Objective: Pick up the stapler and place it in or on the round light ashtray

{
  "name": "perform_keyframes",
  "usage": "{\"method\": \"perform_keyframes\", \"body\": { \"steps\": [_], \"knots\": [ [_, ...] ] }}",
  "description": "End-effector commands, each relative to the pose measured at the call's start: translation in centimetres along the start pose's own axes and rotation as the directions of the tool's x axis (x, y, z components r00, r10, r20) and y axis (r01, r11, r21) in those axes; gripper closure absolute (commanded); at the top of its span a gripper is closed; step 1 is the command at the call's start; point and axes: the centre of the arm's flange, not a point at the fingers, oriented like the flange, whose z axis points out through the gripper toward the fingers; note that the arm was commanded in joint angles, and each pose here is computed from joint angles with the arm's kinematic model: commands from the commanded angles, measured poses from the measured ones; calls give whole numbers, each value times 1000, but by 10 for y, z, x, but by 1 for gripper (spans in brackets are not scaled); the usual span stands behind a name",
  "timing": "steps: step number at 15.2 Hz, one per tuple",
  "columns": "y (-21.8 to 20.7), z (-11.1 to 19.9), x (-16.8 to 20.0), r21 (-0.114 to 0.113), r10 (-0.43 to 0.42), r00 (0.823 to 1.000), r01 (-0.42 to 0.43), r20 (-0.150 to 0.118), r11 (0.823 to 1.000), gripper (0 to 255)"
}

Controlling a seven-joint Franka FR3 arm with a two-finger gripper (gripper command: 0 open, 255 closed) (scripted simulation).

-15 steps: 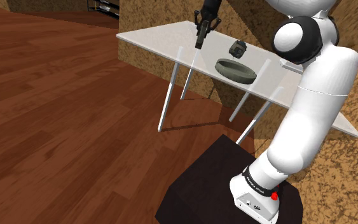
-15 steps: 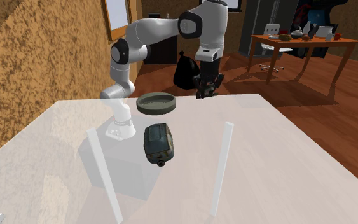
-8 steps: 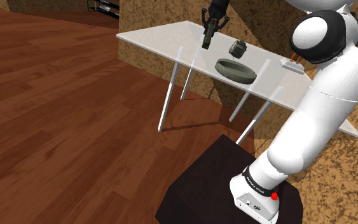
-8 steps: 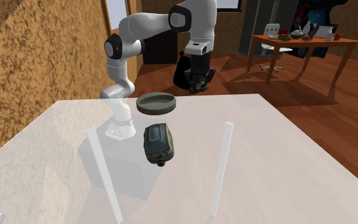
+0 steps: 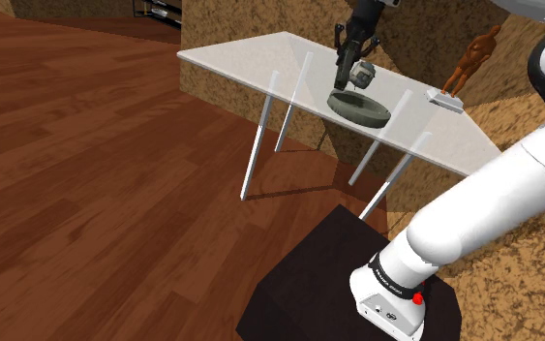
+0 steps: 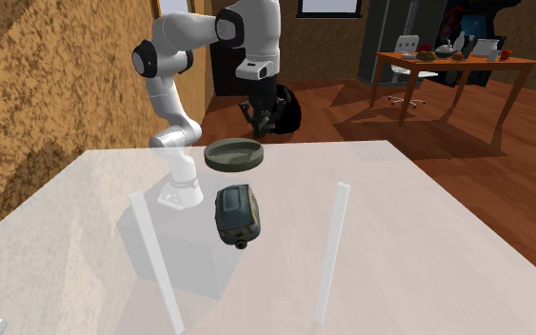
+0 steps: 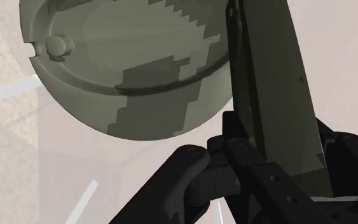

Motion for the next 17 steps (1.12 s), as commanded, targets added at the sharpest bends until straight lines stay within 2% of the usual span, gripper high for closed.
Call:
{"method": "perform_keyframes", "body": {
  "steps": [1, 7, 17],
  "knots": [
    [23, 4, -15, 0, -1, 1000, 1, 0, 1000, 255],
    [84, 8, -59, 0, -1, 1000, 1, 0, 1000, 255],
    [84, 61, -56, 0, -1, 1000, 1, 0, 1000, 255]
  ]
}}
